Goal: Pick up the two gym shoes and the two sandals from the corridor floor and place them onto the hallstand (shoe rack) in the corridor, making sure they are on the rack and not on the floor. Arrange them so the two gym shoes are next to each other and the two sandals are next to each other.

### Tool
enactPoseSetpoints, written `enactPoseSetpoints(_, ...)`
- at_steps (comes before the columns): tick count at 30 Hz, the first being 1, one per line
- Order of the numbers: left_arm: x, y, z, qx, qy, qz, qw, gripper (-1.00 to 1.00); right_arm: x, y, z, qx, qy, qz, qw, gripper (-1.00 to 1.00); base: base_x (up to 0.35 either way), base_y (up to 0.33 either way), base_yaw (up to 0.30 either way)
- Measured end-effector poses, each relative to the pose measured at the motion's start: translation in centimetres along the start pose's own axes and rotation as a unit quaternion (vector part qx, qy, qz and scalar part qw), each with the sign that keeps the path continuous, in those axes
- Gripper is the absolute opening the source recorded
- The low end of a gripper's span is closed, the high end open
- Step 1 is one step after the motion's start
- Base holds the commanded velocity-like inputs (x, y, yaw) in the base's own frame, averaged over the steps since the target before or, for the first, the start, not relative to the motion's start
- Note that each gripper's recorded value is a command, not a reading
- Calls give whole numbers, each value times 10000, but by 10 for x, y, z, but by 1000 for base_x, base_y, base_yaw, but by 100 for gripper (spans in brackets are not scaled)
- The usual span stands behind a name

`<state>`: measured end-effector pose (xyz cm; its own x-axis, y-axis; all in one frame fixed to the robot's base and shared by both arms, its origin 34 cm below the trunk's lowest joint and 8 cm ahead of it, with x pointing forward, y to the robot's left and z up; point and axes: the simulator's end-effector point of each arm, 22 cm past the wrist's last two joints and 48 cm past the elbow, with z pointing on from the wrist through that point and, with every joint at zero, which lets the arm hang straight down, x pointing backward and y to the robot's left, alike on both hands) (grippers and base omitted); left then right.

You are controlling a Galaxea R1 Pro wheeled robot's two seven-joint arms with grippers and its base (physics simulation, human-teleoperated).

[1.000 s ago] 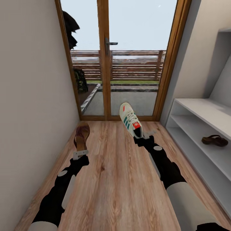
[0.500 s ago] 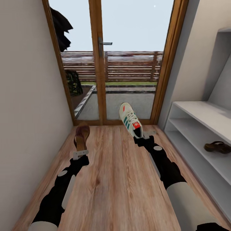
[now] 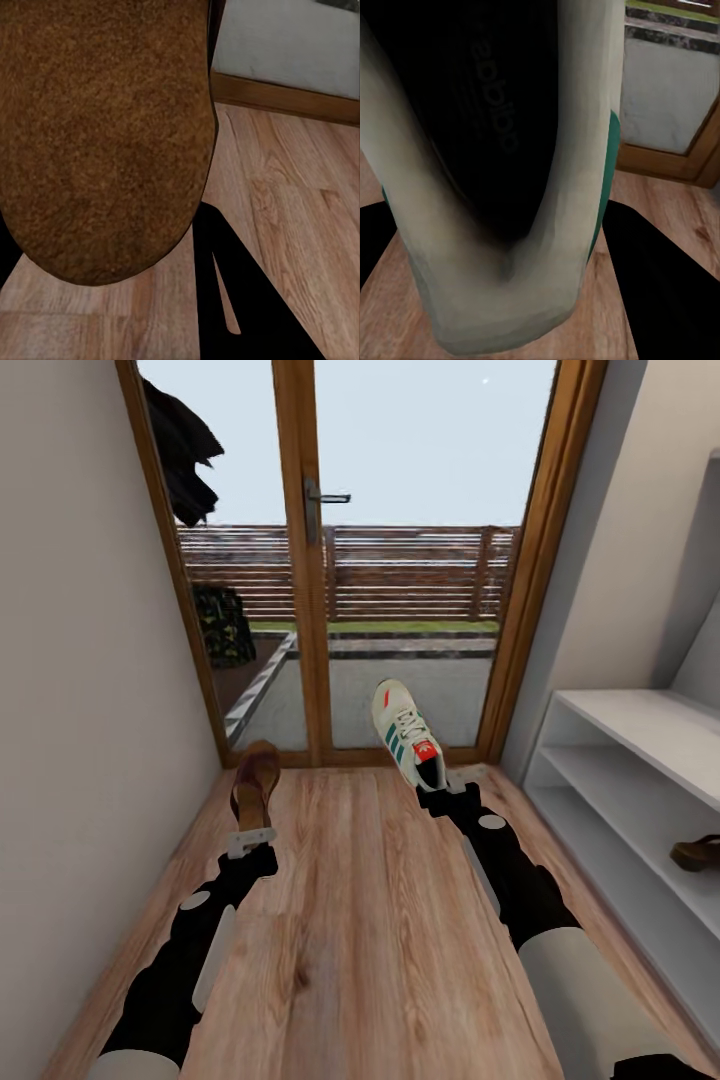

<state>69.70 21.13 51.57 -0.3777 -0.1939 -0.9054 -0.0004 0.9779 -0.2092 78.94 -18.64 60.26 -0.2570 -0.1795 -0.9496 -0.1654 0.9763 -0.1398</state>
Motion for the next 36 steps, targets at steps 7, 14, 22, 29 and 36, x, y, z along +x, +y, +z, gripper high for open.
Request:
enactPoseSetpoints(7, 0, 0, 0, 3, -3, -1, 10000, -100, -1, 0, 0, 1, -5, -1, 10000, -100, 340, 120, 0)
enactPoseSetpoints(14, -1, 0, 0, 4, -6, -1, 10000, -100, -1, 0, -1, 1, -9, -1, 10000, -100, 331, 154, -50)
enactPoseSetpoints(22, -3, -1, -1, 9, -22, 1, 10000, -100, -5, -1, -2, 9, -39, -6, 10000, -100, 271, 221, -231)
enactPoseSetpoints(29, -5, -2, -3, 12, -51, 6, 10000, -100, -9, -1, -4, 15, -69, -9, 10000, -100, 170, 188, -256)
enactPoseSetpoints(36, -8, -2, -3, 16, -73, 10, 10000, -100, -12, -2, -5, 19, -88, -11, 10000, -100, 16, 19, -283)
